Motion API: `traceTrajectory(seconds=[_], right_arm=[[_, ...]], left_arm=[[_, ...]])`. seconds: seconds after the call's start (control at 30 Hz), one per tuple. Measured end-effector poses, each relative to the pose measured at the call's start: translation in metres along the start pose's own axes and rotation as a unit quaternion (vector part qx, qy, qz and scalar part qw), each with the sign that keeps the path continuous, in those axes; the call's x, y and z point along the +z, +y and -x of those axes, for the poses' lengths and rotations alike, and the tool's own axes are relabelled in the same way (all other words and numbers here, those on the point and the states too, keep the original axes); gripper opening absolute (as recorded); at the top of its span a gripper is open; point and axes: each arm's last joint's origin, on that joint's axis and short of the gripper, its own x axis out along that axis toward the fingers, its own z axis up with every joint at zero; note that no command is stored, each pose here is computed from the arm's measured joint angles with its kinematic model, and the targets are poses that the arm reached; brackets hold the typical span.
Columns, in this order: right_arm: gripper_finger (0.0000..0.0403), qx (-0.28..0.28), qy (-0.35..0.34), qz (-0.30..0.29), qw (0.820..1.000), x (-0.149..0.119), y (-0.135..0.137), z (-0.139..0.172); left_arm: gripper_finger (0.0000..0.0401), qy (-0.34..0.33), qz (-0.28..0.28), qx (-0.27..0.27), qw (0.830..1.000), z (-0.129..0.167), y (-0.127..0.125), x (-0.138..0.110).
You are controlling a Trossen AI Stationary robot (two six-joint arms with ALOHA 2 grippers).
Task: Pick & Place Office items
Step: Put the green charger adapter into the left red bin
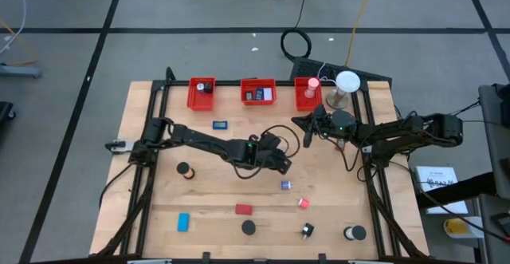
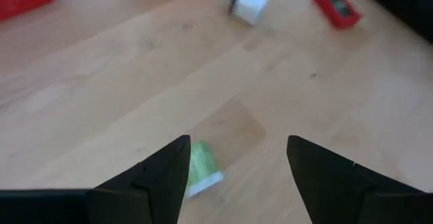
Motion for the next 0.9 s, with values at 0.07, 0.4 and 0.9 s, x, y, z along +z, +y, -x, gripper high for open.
traceTrajectory(seconds=[0.07, 0.4, 0.9], right_arm=[[0.0007, 0.000, 0.001, 0.000, 1.000, 0.000, 0.000, 0.000], [0.0008, 0.000, -0.001, 0.000, 1.000, 0.000, 0.000, 0.000], [0.0008, -0.001, 0.003, 0.000, 1.000, -0.001, 0.000, 0.000]], left_arm=[[0.0250, -0.004, 0.016, 0.003, 1.000, -0.006, 0.000, -0.002], [0.0251, 0.021, 0.032, 0.040, 0.998, -0.031, 0.011, -0.016], [0.0246, 0.047, 0.030, 0.069, 0.996, -0.048, 0.015, -0.037]])
